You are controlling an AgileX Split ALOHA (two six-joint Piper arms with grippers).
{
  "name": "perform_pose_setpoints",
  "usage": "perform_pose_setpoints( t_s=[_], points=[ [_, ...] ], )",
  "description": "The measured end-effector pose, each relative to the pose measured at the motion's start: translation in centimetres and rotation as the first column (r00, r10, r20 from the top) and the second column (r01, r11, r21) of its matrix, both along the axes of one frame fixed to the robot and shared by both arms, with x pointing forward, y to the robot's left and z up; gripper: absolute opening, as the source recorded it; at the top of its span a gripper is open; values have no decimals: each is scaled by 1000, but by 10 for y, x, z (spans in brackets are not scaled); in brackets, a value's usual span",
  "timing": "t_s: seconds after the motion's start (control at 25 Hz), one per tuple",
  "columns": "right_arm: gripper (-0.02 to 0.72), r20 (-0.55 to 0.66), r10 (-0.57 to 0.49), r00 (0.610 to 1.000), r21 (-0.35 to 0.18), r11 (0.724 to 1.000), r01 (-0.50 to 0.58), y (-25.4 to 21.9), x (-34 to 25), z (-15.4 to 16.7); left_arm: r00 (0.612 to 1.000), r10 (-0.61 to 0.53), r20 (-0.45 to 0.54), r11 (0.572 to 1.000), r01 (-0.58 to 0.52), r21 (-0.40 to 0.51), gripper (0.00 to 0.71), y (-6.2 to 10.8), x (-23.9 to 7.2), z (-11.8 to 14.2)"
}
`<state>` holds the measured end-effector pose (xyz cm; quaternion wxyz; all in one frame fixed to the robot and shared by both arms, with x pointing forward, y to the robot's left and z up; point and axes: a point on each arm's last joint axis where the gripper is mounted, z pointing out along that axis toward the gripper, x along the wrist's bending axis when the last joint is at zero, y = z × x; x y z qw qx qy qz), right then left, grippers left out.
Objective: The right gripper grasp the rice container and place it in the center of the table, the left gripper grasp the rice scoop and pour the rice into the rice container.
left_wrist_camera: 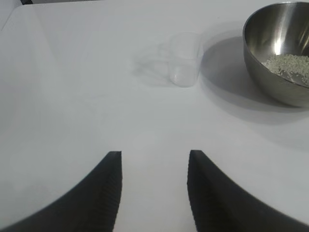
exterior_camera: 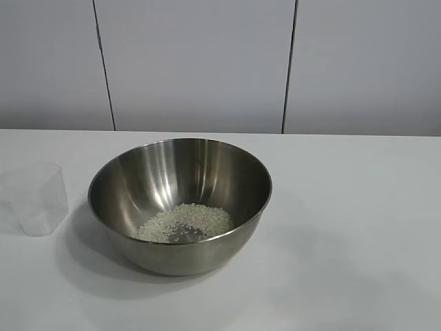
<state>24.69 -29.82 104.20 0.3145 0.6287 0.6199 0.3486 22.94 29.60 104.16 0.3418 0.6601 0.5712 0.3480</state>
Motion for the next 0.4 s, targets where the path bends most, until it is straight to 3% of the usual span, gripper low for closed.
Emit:
perform_pose_setpoints(
  t_s=[0.4],
  points=[
    [452,0,0,1000,0,1000,0,0,0,0,1000,0,6,1000,0,-1,318,0,0,1]
  ],
)
